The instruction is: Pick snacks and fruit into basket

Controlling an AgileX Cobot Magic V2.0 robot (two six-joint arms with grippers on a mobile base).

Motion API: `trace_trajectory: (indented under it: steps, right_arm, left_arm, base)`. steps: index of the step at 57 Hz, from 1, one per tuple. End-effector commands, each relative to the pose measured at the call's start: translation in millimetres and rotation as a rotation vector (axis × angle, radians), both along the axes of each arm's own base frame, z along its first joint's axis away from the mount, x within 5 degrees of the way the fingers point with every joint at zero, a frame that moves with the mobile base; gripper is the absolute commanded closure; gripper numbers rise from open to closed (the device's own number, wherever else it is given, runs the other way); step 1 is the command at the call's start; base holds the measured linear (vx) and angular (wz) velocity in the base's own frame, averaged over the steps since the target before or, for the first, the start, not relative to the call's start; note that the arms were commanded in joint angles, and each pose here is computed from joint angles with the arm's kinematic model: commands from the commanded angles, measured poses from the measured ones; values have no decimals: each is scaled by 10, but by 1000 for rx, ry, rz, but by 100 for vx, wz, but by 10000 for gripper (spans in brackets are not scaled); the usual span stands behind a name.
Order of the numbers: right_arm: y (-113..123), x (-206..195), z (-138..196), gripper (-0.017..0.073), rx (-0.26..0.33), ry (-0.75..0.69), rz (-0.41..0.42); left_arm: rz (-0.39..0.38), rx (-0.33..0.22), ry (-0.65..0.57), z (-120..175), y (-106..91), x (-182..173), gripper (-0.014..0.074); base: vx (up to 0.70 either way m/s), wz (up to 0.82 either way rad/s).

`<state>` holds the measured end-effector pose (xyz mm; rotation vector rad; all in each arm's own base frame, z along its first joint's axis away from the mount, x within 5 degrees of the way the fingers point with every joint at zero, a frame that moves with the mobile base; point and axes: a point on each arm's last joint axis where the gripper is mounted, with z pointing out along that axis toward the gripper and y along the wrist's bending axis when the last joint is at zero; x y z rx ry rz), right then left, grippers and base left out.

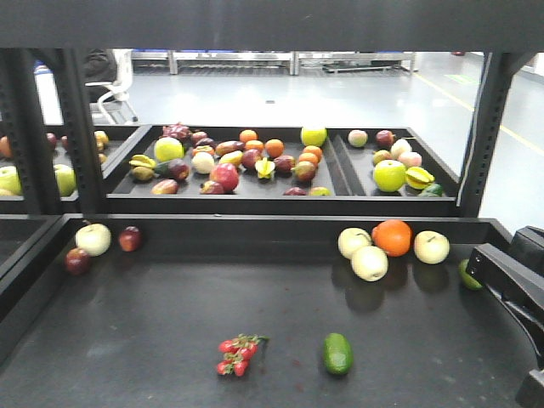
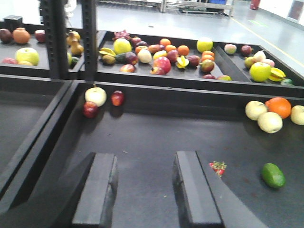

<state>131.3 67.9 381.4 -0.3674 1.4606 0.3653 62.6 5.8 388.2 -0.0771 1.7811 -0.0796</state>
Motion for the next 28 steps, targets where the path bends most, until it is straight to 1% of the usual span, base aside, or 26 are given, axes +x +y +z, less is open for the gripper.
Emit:
trace_trajectory:
  steps: [1, 28]
  right_arm:
    - [-32, -10, 123, 230, -14, -53, -29]
    - [-36, -15, 127, 230, -13, -55, -30]
  left_arm:
    - [-23, 0, -92, 151, -20, 18, 186]
    - [-23, 0, -92, 151, -20, 18, 186]
  base:
    - [9, -16]
    - [3, -6]
